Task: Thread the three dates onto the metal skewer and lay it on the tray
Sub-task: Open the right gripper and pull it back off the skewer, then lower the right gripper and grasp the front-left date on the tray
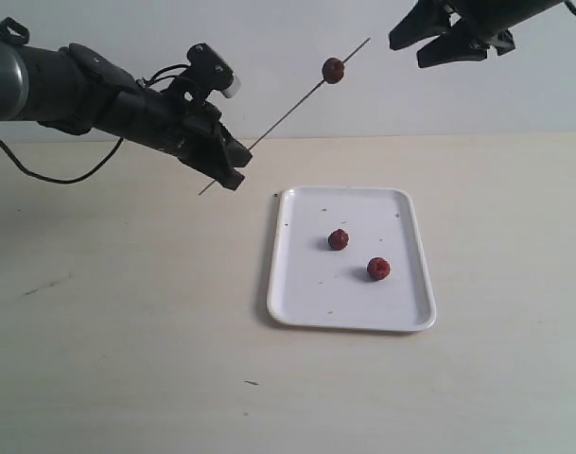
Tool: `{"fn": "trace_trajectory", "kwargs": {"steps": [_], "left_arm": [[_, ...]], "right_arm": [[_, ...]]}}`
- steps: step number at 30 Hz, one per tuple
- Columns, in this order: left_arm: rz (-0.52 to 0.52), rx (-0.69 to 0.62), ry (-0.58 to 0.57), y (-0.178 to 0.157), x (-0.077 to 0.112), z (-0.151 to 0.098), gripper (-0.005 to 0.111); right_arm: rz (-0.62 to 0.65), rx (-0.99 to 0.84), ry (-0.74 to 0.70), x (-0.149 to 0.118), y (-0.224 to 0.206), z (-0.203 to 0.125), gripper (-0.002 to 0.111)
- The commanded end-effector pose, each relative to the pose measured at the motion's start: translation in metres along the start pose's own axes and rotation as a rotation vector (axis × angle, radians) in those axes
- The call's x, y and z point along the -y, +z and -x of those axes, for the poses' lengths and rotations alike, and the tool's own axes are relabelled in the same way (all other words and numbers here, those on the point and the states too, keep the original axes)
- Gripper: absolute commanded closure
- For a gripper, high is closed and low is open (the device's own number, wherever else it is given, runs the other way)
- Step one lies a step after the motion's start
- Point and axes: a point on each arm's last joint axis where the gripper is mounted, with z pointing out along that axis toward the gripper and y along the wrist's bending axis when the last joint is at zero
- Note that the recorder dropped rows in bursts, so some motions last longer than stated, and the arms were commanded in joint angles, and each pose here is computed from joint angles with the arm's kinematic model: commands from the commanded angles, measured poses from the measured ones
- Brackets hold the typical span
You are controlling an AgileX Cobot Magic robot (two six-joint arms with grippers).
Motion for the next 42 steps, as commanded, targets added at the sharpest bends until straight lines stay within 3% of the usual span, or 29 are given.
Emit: {"fn": "trace_trajectory", "kwargs": {"steps": [1,3,6,10,12,20,28,36,42], "left_arm": [[0.029,-0.026,-0.029,-0.006,-0.004,0.001,0.107],[0.036,-0.06,-0.01,-0.007,-0.005,-0.001,0.107],[0.03,-0.135,0.027,-0.015,-0.004,-0.002,0.107],[0.053,-0.183,0.026,-0.027,-0.005,0.001,0.107],[0.066,-0.18,0.021,-0.032,-0.006,0.005,0.107],[0.079,-0.175,0.006,-0.033,-0.007,0.006,0.107],[0.083,-0.173,-0.004,-0.033,-0.007,0.006,0.107],[0.083,-0.173,-0.004,-0.033,-0.007,0.006,0.107],[0.083,-0.172,-0.006,-0.033,-0.007,0.006,0.107]], "right_arm": [[-0.296,-0.128,-0.094,-0.007,-0.004,-0.007,0.052],[-0.381,-0.189,-0.165,-0.02,0.009,-0.01,0.052],[-0.332,-0.268,-0.266,-0.056,0.045,-0.023,0.052],[-0.42,-0.389,-0.398,-0.075,0.073,-0.042,0.052],[-0.461,-0.457,-0.375,-0.073,0.086,-0.058,0.052],[-0.402,-0.678,-0.258,-0.045,0.116,-0.122,0.052],[-0.4,-0.589,-0.222,-0.023,0.14,-0.157,0.053],[-0.424,-0.498,-0.223,-0.014,0.148,-0.165,0.053],[-0.414,-0.528,-0.169,-0.016,0.147,-0.169,0.063]]}}
